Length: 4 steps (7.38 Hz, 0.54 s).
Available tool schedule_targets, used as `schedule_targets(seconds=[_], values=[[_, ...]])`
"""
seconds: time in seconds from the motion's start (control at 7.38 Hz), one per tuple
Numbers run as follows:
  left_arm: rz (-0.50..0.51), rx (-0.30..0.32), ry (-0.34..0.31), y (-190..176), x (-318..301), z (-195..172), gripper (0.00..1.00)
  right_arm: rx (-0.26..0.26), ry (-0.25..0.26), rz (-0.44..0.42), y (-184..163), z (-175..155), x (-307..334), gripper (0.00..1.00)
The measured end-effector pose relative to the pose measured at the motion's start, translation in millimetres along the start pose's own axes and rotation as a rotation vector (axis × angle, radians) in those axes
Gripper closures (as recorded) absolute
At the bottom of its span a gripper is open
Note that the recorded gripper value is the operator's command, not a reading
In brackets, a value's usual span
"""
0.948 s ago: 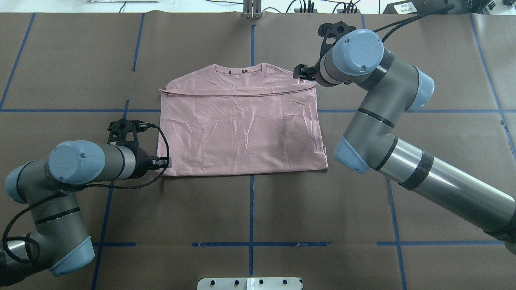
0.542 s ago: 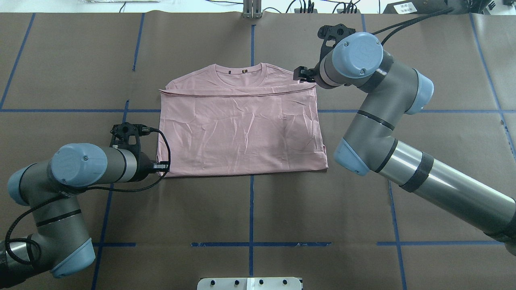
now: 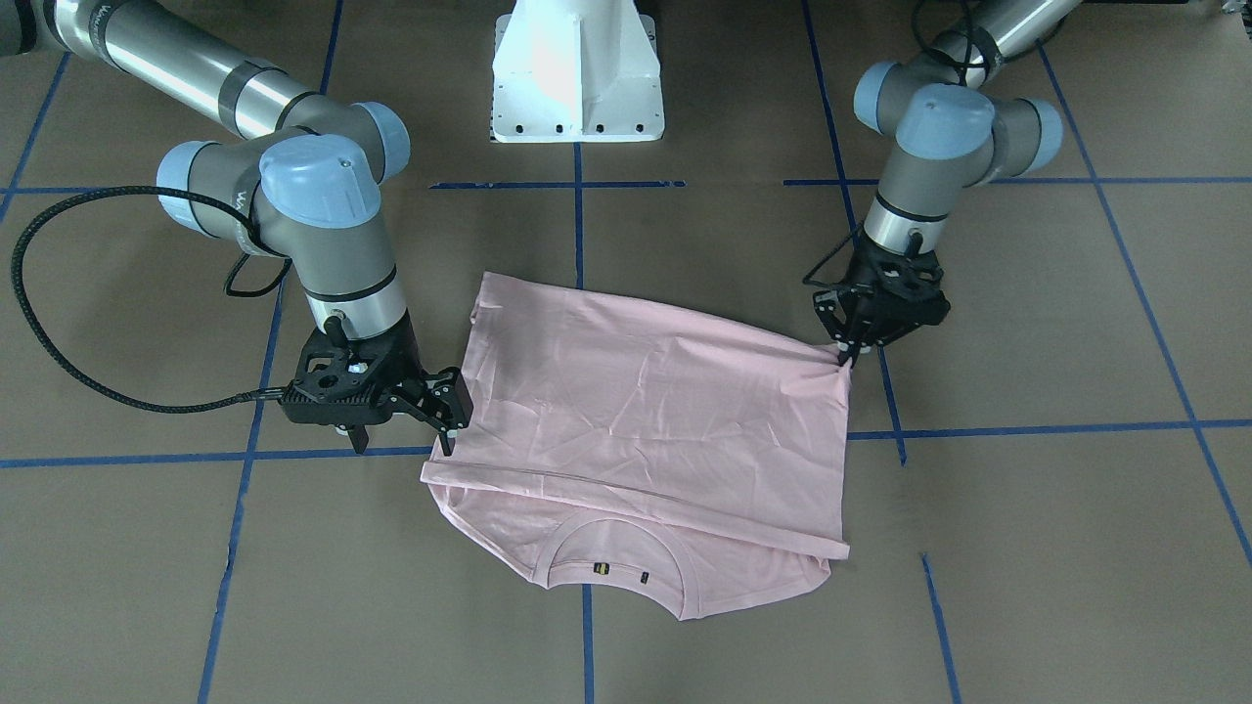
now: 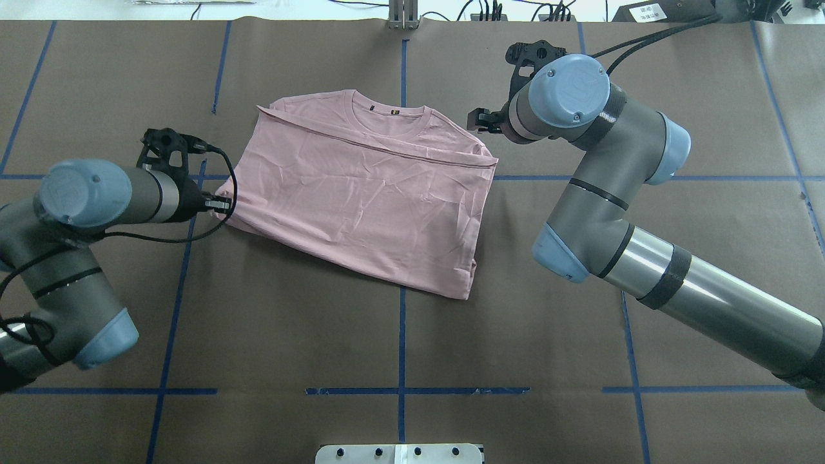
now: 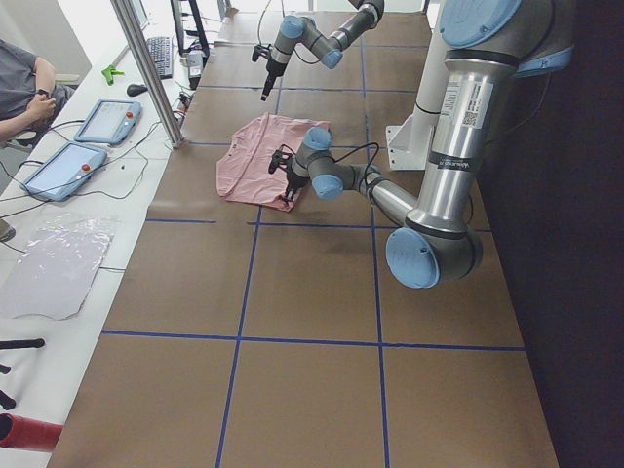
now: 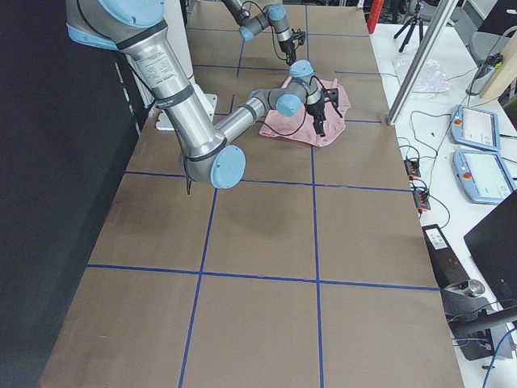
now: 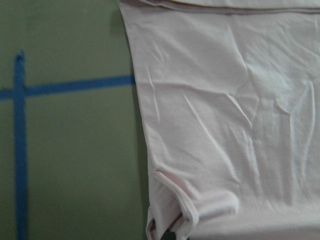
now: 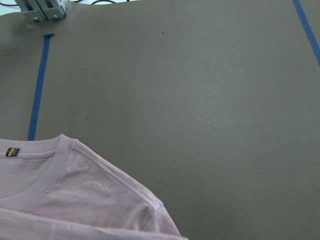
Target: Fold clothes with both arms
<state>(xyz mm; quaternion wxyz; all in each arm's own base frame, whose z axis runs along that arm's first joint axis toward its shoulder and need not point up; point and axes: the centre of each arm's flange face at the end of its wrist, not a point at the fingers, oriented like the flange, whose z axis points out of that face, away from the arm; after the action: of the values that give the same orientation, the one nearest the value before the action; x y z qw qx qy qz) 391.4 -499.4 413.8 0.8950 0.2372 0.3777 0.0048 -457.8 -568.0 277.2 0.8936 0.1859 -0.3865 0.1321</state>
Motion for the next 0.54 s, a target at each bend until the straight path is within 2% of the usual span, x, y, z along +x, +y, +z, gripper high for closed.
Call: schedule_targets(seconds=[0.27, 0.54], values=[[0.001, 0.043, -0.093, -87, -32, 39, 1.00, -0.001, 0.001, -0.002, 0, 1, -1, 0.00], [-0.023, 0.102, -0.122, -173, -47, 78, 1.00, -0.001, 0.000, -0.004, 0, 1, -2, 0.00]])
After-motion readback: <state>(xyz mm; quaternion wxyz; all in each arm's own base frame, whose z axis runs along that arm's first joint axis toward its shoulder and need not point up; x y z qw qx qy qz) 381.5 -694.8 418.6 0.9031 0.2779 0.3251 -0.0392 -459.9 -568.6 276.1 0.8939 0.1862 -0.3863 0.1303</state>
